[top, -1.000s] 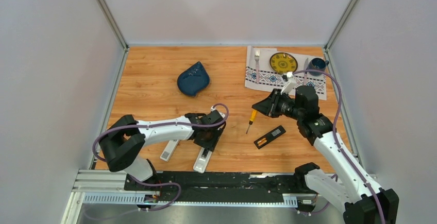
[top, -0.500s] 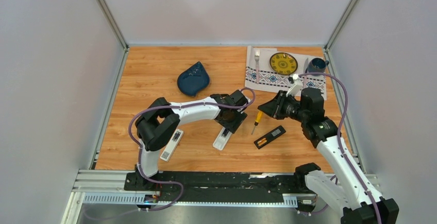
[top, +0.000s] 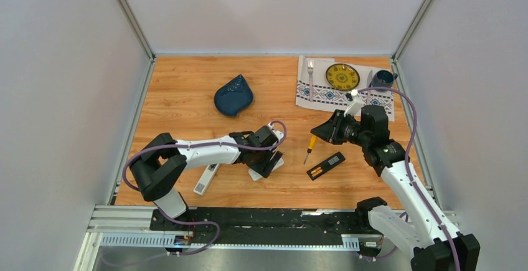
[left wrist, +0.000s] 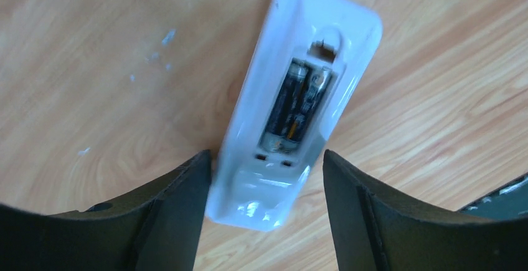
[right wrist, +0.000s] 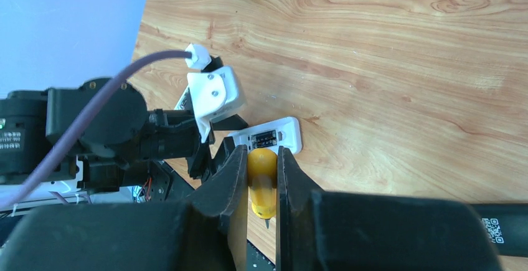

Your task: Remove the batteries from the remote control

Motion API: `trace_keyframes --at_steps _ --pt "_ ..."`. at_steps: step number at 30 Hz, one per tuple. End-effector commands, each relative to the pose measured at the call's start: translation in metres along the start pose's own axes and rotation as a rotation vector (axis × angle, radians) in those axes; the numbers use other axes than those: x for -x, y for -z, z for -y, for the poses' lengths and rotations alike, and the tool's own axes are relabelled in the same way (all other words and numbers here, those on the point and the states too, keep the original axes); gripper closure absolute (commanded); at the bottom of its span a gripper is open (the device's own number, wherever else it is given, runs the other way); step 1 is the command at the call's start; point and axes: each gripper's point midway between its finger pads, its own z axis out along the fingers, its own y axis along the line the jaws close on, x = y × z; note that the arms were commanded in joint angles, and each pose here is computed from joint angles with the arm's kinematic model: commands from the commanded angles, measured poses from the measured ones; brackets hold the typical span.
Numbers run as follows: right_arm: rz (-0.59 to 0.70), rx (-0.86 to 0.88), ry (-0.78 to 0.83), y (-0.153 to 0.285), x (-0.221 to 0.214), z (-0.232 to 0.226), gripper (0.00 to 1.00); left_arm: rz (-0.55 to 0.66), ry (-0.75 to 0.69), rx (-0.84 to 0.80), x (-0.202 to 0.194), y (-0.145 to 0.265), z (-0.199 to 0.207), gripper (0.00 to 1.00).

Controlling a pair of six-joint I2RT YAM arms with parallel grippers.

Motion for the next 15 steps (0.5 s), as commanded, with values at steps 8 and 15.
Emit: trace_keyframes --at_steps 8,15 --pt "0.012 0.049 0.018 -0.008 0.009 -0.006 1.0 -0.047 0.027 0.026 -0.063 -0.012 -0.007 0.26" --pt "0.006 0.051 0.014 -0.01 0.008 -0.005 1.0 -0.072 0.059 0.101 -0.098 0.005 -0.026 0.26"
